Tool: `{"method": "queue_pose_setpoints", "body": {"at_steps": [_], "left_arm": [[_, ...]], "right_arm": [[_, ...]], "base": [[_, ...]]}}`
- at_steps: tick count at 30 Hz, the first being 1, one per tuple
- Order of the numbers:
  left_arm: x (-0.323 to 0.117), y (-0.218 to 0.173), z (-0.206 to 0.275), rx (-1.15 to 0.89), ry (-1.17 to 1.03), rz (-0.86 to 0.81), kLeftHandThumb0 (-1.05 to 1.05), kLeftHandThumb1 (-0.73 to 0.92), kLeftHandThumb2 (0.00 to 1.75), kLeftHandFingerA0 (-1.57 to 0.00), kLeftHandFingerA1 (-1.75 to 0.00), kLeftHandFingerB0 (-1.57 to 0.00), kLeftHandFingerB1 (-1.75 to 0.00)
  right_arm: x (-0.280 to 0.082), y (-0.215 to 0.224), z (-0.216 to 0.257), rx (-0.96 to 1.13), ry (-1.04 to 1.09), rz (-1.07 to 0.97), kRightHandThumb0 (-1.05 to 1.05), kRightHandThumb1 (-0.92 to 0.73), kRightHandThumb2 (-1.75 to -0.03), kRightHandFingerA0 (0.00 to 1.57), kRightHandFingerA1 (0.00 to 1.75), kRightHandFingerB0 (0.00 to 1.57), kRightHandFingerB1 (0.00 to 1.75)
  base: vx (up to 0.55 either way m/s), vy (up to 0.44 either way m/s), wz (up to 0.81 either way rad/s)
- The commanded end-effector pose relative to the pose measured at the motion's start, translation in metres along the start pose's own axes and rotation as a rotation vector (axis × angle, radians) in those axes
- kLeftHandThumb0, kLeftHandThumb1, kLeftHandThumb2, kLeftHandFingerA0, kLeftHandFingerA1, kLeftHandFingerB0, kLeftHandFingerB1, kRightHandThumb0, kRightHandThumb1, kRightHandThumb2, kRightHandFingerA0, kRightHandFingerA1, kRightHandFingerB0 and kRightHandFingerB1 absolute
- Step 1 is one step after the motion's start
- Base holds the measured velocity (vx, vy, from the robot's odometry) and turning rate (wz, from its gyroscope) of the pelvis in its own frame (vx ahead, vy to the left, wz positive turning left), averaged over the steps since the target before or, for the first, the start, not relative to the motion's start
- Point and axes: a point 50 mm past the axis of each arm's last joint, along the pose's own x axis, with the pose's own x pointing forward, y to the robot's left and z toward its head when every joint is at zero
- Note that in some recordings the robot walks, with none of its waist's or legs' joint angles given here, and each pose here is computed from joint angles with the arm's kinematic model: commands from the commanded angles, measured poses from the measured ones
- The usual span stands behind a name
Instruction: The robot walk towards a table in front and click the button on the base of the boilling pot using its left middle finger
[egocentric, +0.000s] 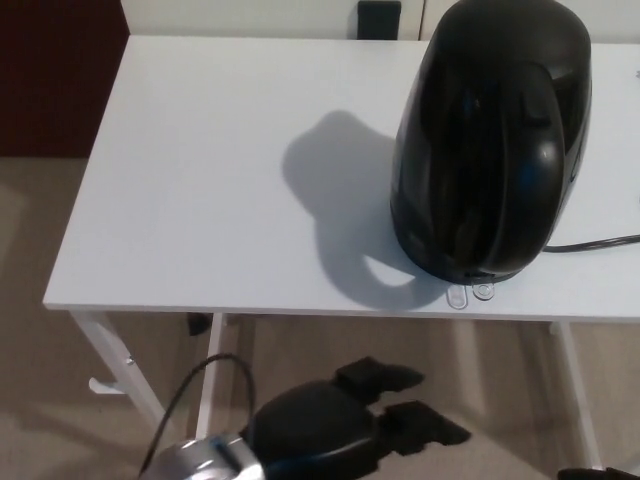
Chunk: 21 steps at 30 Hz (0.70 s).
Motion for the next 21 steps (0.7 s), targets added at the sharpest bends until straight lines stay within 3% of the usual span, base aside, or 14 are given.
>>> {"method": "queue_pose_setpoints", "body": {"at_steps": [1, 2, 3, 4, 7, 8, 14, 17, 20, 21], "left_arm": [[0.024, 0.001, 0.012, 0.574, -0.154, -0.073, -0.26, 0.32, 0.87, -0.06, -0.51, -0.06, -0.5], [0.025, 0.003, 0.012, 0.589, -0.149, -0.083, -0.51, 0.4, 0.65, -0.14, -0.38, -0.12, -0.34], [0.027, 0.004, 0.012, 0.601, -0.147, -0.088, -0.53, 0.41, 0.66, -0.14, -0.38, -0.11, -0.35], [0.029, 0.005, 0.012, 0.606, -0.146, -0.085, -0.51, 0.4, 0.65, -0.15, -0.38, -0.12, -0.34], [0.037, 0.01, 0.01, 0.654, -0.155, -0.063, -0.51, 0.39, 0.65, -0.18, -0.4, -0.14, -0.35], [0.038, 0.012, 0.01, 0.66, -0.155, -0.058, -0.53, 0.39, 0.66, -0.19, -0.4, -0.15, -0.35], [0.051, 0.027, 0.011, 0.699, -0.148, -0.041, -0.57, 0.42, 0.7, -0.18, -0.41, -0.15, -0.37], [0.057, 0.034, 0.01, 0.75, -0.148, -0.031, -0.57, 0.4, 0.68, -0.18, -0.41, -0.12, -0.36], [0.06, 0.038, 0.008, 0.759, -0.147, 0.004, -0.51, 0.37, 0.64, -0.22, -0.4, -0.17, -0.35], [0.062, 0.041, 0.007, 0.755, -0.141, 0.011, -0.27, 0.26, 0.85, -0.1, -0.52, -0.09, -0.51]], "right_arm": [[-0.005, -0.015, 0.013, -0.186, -0.08, 0.031, -0.54, -0.69, -0.61, 0.33, 0.35, 0.31, 0.31], [-0.004, -0.014, 0.013, -0.167, -0.084, 0.04, -0.53, -0.53, -0.9, 0.31, 0.53, 0.19, 0.44], [-0.004, -0.013, 0.013, -0.175, -0.087, 0.043, -0.48, -0.71, -0.62, 0.42, 0.38, 0.35, 0.32], [-0.004, -0.013, 0.013, -0.173, -0.093, 0.045, -0.44, -0.72, -0.62, 0.59, 0.42, 0.44, 0.36], [0.0, -0.014, 0.014, -0.098, -0.078, 0.028, -0.38, -0.6, -0.58, 0.53, 0.42, 0.46, 0.36], [0.0, -0.014, 0.015, -0.079, -0.08, 0.03, -0.32, -0.58, -0.58, 0.46, 0.41, 0.4, 0.35], [0.004, -0.011, 0.018, -0.079, -0.062, 0.004, -0.22, -0.57, -0.57, 0.5, 0.43, 0.47, 0.39], [0.005, -0.011, 0.018, -0.092, -0.054, -0.007, -0.24, -0.54, -0.56, 0.47, 0.41, 0.38, 0.34], [0.006, -0.011, 0.019, -0.08, -0.05, -0.007, -0.23, -0.54, -0.56, 0.5, 0.41, 0.32, 0.32], [0.006, -0.011, 0.02, -0.079, -0.044, -0.011, -0.24, -0.55, -0.57, 0.54, 0.4, 0.35, 0.33]], "base": [[0.0, 0.0, 0.0], [0.0, 0.0, 0.0], [0.0, 0.0, 0.0], [0.0, 0.0, 0.0], [0.0, 0.0, 0.0], [0.0, 0.0, 0.0], [0.0, 0.0, 0.0], [0.0, 0.0, 0.0], [0.0, 0.0, 0.0], [0.0, 0.0, 0.0]]}}
